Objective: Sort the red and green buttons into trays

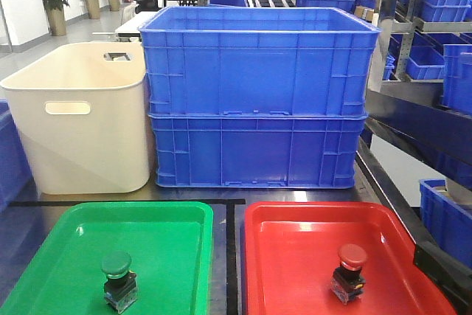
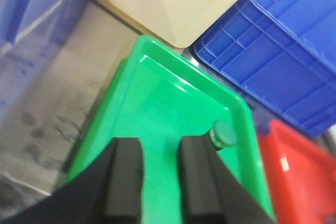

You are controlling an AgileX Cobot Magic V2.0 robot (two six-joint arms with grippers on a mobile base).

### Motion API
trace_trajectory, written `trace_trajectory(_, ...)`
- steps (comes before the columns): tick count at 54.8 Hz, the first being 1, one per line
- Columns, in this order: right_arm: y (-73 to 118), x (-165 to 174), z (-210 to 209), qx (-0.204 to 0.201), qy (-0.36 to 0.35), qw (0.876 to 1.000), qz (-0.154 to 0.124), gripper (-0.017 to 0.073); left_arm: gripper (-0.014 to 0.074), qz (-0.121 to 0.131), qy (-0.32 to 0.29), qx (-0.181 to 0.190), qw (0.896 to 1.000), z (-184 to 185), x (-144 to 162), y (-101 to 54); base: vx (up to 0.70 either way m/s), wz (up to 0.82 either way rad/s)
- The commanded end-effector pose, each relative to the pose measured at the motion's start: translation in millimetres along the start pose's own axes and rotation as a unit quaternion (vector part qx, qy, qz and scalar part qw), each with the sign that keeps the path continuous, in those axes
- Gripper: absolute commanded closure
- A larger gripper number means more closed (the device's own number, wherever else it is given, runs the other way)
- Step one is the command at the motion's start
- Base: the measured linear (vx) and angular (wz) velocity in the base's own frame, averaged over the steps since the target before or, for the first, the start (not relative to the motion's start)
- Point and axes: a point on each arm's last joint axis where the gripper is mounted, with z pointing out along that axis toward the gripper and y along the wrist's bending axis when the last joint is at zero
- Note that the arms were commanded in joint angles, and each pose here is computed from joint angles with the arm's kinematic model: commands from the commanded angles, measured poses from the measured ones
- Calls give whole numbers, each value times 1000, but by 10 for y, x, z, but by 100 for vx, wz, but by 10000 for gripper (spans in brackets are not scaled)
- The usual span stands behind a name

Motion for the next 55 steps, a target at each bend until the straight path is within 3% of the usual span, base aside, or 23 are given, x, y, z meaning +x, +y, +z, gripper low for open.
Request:
trace_trajectory(1,-1,-172,-34,2,-55,998,-1,7,400,79,-59,50,994,-36,-18,-32,0,0)
trace_trajectory(6,-1,-172,-34,2,-55,998,-1,7,520,163,-90,77,980,-16,137,48,0,0)
trace_trajectory(9,-1,-172,-34,2,-55,998,-1,7,587,193,-109,92,971,2,264,122,0,0)
trace_trajectory(15,-1,-172,-34,2,-55,998,-1,7,602,216,-137,95,962,50,512,308,0,0)
trace_trajectory(22,-1,-172,-34,2,-55,998,-1,7,601,201,-166,89,961,101,756,515,0,0)
trace_trajectory(24,-1,-172,-34,2,-55,998,-1,7,601,206,-175,86,959,112,811,563,0,0)
trace_trajectory(30,-1,-172,-34,2,-55,998,-1,7,601,250,-190,70,947,96,906,648,0,0)
trace_trajectory(35,-1,-172,-34,2,-55,998,-1,7,601,307,-211,53,927,52,905,662,0,0)
trace_trajectory(38,-1,-173,-35,2,-55,998,-1,7,601,325,-223,44,918,27,902,668,0,0)
trace_trajectory(55,0,-165,-34,2,-51,999,-1,7,601,324,-223,40,919,31,900,672,0,0)
